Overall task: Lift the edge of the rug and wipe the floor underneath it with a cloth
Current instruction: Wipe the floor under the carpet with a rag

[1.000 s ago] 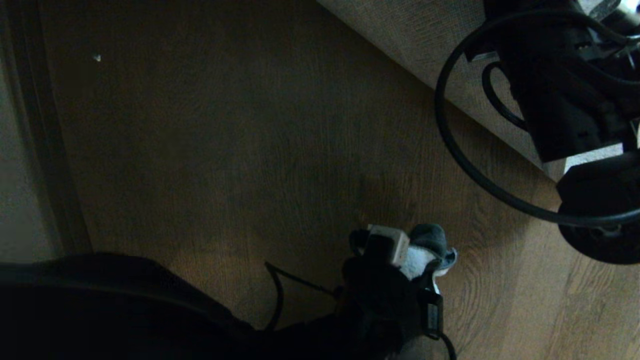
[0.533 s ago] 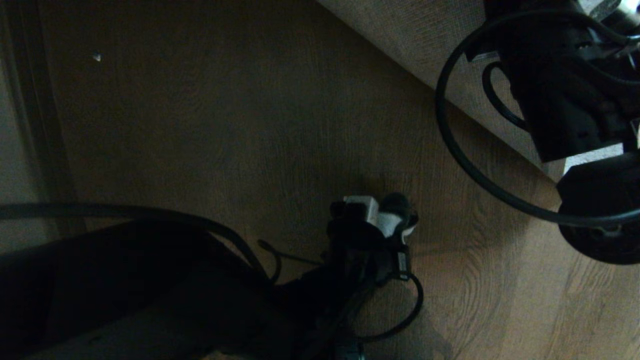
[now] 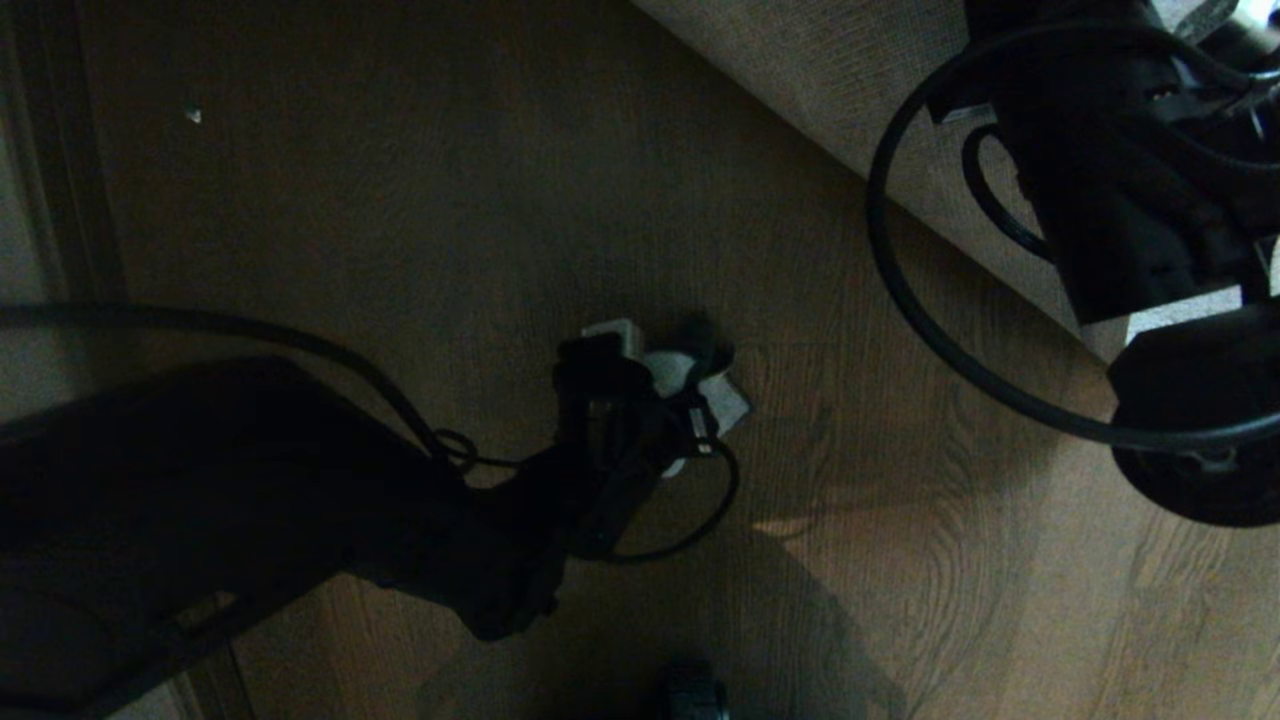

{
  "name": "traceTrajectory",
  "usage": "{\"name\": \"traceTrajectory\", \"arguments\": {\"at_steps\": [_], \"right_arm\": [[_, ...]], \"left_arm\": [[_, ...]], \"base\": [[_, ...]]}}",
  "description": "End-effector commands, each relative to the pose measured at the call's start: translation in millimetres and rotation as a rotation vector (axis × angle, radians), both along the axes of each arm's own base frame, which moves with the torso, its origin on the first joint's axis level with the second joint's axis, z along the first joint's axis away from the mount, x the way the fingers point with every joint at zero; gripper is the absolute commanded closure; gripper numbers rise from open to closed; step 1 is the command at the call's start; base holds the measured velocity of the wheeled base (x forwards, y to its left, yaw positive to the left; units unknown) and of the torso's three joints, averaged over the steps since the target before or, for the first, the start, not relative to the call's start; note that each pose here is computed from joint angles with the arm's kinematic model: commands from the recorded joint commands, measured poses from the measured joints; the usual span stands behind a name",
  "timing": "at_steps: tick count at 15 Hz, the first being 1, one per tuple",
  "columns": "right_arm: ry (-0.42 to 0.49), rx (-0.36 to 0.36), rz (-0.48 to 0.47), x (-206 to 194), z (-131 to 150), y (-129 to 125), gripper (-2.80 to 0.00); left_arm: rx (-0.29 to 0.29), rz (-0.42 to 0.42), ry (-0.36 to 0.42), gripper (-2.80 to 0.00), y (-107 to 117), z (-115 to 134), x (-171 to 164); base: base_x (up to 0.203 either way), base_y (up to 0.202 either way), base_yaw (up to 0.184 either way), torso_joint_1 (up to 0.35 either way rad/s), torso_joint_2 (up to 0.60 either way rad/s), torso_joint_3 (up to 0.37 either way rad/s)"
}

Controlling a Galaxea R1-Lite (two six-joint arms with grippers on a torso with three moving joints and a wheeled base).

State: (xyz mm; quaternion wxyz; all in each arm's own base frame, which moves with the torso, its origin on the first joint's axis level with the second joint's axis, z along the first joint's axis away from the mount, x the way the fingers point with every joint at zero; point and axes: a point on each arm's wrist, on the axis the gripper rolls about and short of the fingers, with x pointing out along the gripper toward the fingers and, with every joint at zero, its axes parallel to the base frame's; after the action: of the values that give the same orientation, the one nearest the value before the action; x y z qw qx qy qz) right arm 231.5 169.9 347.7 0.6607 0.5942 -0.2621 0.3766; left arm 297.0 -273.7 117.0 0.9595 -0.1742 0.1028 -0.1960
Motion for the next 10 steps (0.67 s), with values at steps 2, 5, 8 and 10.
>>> {"name": "traceTrajectory", "arguments": {"at_steps": [2,5,8,10], "right_arm": [[-0.027,0.026,0.006,0,0,0,0.00],[-0.027,0.027,0.007,0,0,1,0.00],[-0.026,0.028,0.008,0,0,1,0.00],[-0.025,0.027,0.010,1,-1,2,0.00]], "left_arm": [[-0.045,0.086,-0.047,0.00,34,27,11],[-0.054,0.158,-0.061,0.00,66,40,13],[-0.052,0.237,-0.064,0.00,102,48,11],[-0.042,0.273,-0.053,0.00,120,49,4]], "base": [[0.000,0.000,0.000,0.000,0.00,0.000],[0.000,0.000,0.000,0.000,0.00,0.000],[0.000,0.000,0.000,0.000,0.00,0.000],[0.000,0.000,0.000,0.000,0.00,0.000]]}}
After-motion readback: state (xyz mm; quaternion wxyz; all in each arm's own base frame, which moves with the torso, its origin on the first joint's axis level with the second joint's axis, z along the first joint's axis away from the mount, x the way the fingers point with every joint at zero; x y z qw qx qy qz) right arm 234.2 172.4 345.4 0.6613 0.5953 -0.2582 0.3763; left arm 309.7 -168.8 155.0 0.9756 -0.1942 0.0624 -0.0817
